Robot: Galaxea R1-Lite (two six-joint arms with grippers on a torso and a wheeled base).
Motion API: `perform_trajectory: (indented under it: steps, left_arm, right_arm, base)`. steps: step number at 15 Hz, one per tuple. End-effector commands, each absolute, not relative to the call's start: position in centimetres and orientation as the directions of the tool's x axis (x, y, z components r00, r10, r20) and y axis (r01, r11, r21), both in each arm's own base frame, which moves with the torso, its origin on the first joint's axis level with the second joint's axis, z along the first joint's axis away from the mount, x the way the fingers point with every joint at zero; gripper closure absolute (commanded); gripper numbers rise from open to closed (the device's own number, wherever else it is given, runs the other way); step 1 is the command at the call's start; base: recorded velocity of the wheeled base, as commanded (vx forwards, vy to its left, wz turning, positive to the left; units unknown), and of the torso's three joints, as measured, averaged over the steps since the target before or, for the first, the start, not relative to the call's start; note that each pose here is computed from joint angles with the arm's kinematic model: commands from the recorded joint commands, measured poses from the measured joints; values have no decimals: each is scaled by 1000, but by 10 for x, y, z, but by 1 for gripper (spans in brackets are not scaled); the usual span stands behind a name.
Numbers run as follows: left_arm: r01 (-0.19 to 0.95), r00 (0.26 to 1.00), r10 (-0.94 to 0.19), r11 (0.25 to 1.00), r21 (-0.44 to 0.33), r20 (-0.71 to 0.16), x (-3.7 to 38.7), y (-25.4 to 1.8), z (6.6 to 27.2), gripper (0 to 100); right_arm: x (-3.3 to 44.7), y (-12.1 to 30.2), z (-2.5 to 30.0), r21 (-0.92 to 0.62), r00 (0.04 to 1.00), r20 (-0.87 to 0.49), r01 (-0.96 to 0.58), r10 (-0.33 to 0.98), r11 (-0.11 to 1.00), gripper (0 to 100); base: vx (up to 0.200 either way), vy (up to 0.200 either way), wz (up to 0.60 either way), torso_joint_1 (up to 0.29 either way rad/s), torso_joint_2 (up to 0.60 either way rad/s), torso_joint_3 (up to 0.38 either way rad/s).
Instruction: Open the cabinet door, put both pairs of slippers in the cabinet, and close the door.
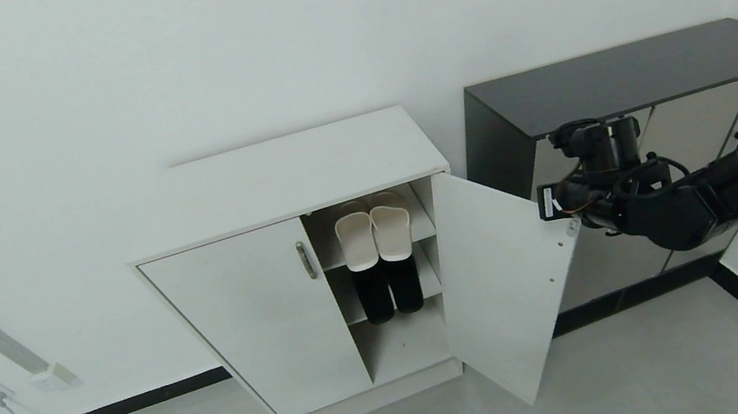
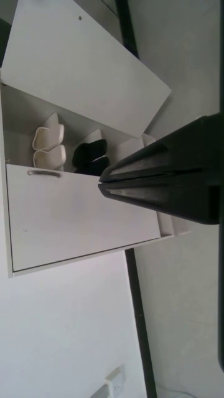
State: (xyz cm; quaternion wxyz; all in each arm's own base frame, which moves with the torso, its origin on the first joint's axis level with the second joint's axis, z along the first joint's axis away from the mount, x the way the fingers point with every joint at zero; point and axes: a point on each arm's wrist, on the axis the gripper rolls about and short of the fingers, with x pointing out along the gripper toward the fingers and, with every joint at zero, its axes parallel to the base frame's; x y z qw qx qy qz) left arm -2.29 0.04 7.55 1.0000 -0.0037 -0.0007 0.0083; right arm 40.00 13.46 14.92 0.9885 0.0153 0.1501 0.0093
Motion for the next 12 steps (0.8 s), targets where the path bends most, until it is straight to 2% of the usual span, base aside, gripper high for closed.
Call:
perform_trajectory:
  steps: [1, 7, 12]
  left_arm:
    - [-17, 1000, 17, 1000, -8, 0, -23, 0, 75, 100]
    - [-17, 1000, 17, 1000, -8, 0, -23, 0, 75, 100]
    - [-17, 1000, 17, 1000, -8, 0, -23, 0, 75, 100]
  right_arm:
    - [403, 135, 145, 29, 952, -305, -12, 20, 1000, 100]
    - [402, 133, 140, 21, 943, -333, -8, 14, 1000, 100]
    - [375, 147, 153, 28, 934, -352, -56, 62, 998, 100]
  base:
    - [0, 0, 0, 0, 0, 0]
    - [0, 0, 0, 0, 0, 0]
    - [0, 0, 0, 0, 0, 0]
